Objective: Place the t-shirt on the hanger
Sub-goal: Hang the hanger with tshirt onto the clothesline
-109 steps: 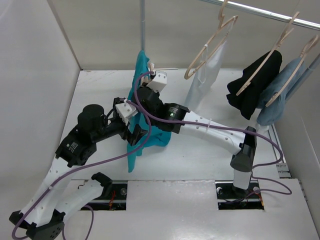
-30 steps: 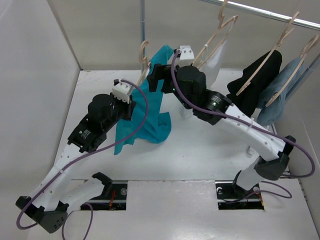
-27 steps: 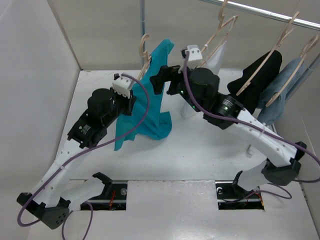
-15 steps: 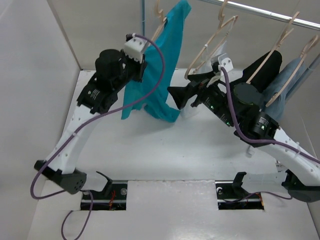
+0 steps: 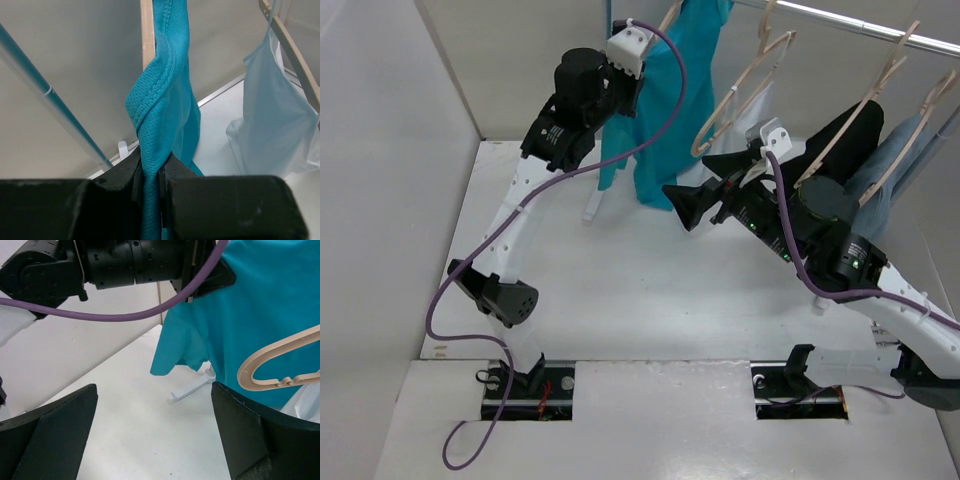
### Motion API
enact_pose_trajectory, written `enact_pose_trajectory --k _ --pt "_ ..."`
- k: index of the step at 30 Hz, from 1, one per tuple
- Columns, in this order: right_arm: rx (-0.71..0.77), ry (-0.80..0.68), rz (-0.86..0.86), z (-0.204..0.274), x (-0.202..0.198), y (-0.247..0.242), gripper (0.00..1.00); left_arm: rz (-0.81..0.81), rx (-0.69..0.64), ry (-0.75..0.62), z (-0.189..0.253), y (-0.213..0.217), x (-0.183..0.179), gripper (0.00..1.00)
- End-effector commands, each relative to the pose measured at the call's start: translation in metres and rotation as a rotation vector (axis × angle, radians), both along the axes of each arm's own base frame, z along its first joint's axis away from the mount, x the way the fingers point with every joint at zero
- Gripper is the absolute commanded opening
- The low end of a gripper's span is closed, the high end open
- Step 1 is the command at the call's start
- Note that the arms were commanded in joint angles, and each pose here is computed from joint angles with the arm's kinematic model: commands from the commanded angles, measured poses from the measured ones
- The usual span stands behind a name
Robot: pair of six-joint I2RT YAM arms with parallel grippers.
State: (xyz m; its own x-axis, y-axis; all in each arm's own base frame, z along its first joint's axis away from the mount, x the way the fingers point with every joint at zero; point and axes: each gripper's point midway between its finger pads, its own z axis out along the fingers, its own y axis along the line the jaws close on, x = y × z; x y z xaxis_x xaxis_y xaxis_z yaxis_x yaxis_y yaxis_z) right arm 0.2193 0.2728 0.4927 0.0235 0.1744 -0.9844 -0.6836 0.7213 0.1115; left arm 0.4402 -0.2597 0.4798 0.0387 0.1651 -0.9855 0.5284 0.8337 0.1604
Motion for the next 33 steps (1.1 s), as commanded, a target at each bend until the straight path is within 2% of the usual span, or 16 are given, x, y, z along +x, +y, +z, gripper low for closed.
enact_pose_trajectory --k 1,8,18,23,26,27,28,29,30,33 --pt "0.038 -0.055 -0.007 0.02 -0.006 -0.011 1.0 0.027 -0.076 -0.14 0.057 0.013 -0.01 0.0" --pt "0.017 -0.06 -0.02 0.014 -0.003 -0.01 1.0 0.057 -0.023 -0.038 0.011 0.015 0.01 0.0" --pt "0.025 -0.054 -0.019 0.01 -0.002 -0.007 1.0 0.163 -0.042 0.002 -0.003 0.055 0.047 0.0" --pt "0.029 -0.039 -0.007 0.006 -0.003 -0.004 1.0 0.141 -0.035 -0.024 -0.002 0.052 0.047 0.0" --pt "0.03 -0.039 0.003 0.006 -0.005 -0.002 1.0 0.14 0.005 0.012 -0.015 0.054 0.045 0.0" --pt "0.03 -0.039 0.003 0.006 -0.005 -0.002 1.0 0.139 0.021 0.014 -0.016 0.056 0.042 0.02" --pt "0.019 -0.03 -0.008 0.003 -0.004 -0.004 1.0 0.138 0.037 0.04 -0.027 0.053 0.039 0.18" --pt "0.005 -0.022 -0.008 -0.001 -0.004 -0.004 1.0 0.138 0.032 0.031 -0.022 0.054 0.036 0.18" --pt "0.022 -0.018 -0.018 0.002 -0.004 -0.008 1.0 0.138 0.038 0.043 -0.027 0.055 0.033 0.32" --pt "0.017 -0.003 -0.007 -0.003 -0.008 -0.007 1.0 0.139 0.0 -0.006 -0.006 0.062 0.019 0.42"
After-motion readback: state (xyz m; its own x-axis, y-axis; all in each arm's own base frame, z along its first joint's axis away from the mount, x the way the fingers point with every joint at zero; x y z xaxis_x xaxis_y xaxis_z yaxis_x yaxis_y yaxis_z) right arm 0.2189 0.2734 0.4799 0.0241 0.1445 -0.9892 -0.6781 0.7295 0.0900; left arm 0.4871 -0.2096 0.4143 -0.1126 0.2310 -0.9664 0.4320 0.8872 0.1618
